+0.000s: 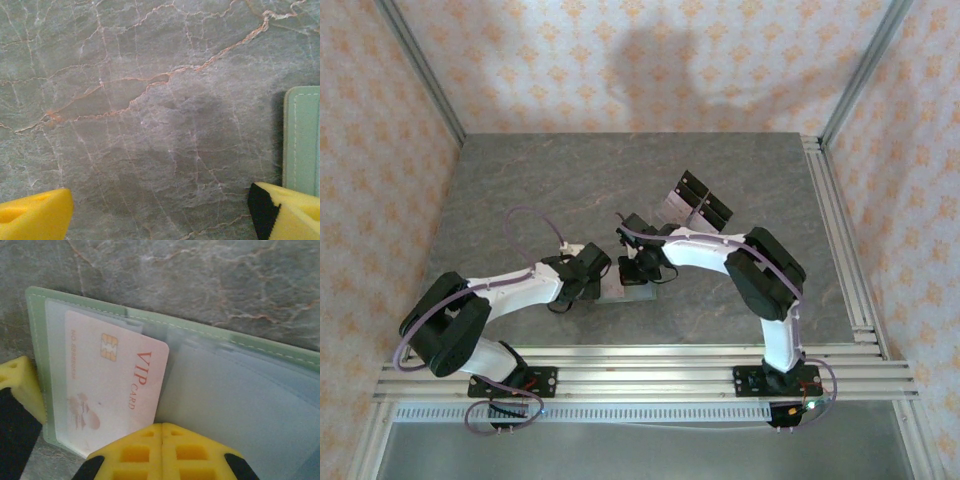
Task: Put the credit cards into the card holder
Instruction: Insert the credit card into the card slot, then move the card holder to the center of the table.
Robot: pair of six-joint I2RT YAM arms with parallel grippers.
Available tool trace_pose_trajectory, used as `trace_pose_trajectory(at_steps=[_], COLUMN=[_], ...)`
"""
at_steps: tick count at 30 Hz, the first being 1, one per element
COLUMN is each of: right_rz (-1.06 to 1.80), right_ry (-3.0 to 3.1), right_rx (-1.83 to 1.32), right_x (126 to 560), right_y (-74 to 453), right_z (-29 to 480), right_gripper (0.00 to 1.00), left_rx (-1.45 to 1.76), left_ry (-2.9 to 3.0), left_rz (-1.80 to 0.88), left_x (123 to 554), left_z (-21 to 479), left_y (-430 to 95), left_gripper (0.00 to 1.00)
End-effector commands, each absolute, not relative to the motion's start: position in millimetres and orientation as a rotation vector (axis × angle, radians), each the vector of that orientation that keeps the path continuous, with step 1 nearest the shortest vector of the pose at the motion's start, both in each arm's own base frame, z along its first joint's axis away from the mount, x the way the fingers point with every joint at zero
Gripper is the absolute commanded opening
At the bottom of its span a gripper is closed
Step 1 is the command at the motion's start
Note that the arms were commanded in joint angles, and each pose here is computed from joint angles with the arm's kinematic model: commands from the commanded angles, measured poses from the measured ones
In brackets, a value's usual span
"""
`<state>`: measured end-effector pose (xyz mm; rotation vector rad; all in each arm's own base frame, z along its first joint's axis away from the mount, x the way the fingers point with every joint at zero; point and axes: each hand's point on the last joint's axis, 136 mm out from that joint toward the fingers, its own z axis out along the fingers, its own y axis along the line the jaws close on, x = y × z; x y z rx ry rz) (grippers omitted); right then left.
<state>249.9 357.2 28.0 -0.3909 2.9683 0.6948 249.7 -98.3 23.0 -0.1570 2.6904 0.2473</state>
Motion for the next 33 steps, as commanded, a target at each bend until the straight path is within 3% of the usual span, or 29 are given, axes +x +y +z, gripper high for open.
trace_pose_trajectory(at_steps=[1, 11, 16, 33], right_rz=[0.744, 0.713, 0.618, 0.425], right_ry=[2.956, 2.938, 2.919, 2.978], right_rx=[-0.408, -0.428, -0.43, -0.326], right_x=[248, 249, 250, 257], right_y=[374, 374, 355, 283], right_z=[33, 36, 42, 16], right_gripper=[0.0, 0.0, 0.06, 0.04], left_rx=[-0.167, -0.159, -0.156, -0.147], left_ry=[2.697, 2.693, 2.689, 2.683], left_rz=[0.249, 0.249, 0.255, 0.266], left_x=[247, 247, 248, 251], left_z=[18, 20, 23, 28], left_y=[-101, -105, -105, -105], left_gripper=[0.92, 0.92, 0.92, 0.92])
